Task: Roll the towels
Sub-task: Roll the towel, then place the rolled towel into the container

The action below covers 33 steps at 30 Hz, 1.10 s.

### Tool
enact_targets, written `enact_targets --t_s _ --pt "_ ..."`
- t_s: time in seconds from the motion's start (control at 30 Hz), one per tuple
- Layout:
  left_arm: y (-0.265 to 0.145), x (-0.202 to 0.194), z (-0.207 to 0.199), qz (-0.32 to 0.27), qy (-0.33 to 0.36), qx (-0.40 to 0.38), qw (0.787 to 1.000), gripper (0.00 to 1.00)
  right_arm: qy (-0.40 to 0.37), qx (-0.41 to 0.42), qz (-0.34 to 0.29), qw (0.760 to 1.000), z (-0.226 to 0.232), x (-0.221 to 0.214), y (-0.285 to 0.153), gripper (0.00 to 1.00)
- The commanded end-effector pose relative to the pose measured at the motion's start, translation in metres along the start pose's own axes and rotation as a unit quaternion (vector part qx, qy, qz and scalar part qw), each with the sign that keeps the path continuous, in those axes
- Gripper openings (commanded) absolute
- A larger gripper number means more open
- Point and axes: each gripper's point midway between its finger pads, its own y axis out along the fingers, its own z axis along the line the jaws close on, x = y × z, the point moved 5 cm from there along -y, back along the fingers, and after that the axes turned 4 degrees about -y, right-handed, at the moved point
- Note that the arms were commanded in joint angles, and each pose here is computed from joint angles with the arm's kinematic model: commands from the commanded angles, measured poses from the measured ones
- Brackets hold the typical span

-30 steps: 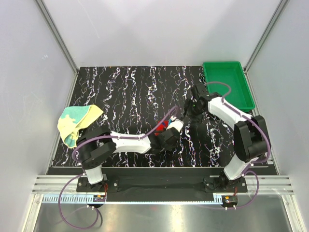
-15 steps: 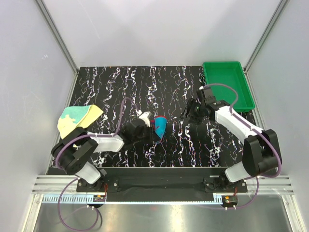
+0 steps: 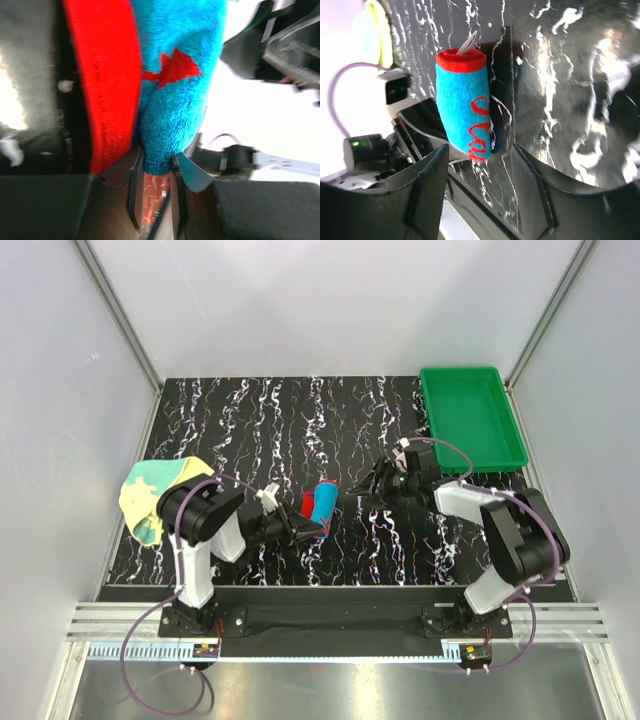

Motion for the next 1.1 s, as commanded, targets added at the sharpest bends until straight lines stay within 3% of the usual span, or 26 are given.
enact_targets --t_s 0.0,0.3,0.8,1.07 --pt "-0.013 -0.002 -0.015 -0.006 -0.020 -0.073 0.997 0.00 -0.008 0.108 -0.007 0.994 0.015 0.006 0.016 0.59" --pt "-0.026 0.009 -0.002 -0.030 -0.080 -0.048 0.995 0.00 -0.034 0.153 0.027 0.987 0.007 -0.023 0.068 0.60" --pt "-0.028 0.018 0.012 -0.032 -0.124 -0.032 0.991 0.00 -0.092 0.205 0.062 0.973 0.014 -0.056 0.108 0.62" --pt "-0.030 0.024 0.011 -0.035 -0.134 -0.036 0.990 0.00 -0.103 0.281 0.067 0.952 0.029 -0.069 0.099 0.75"
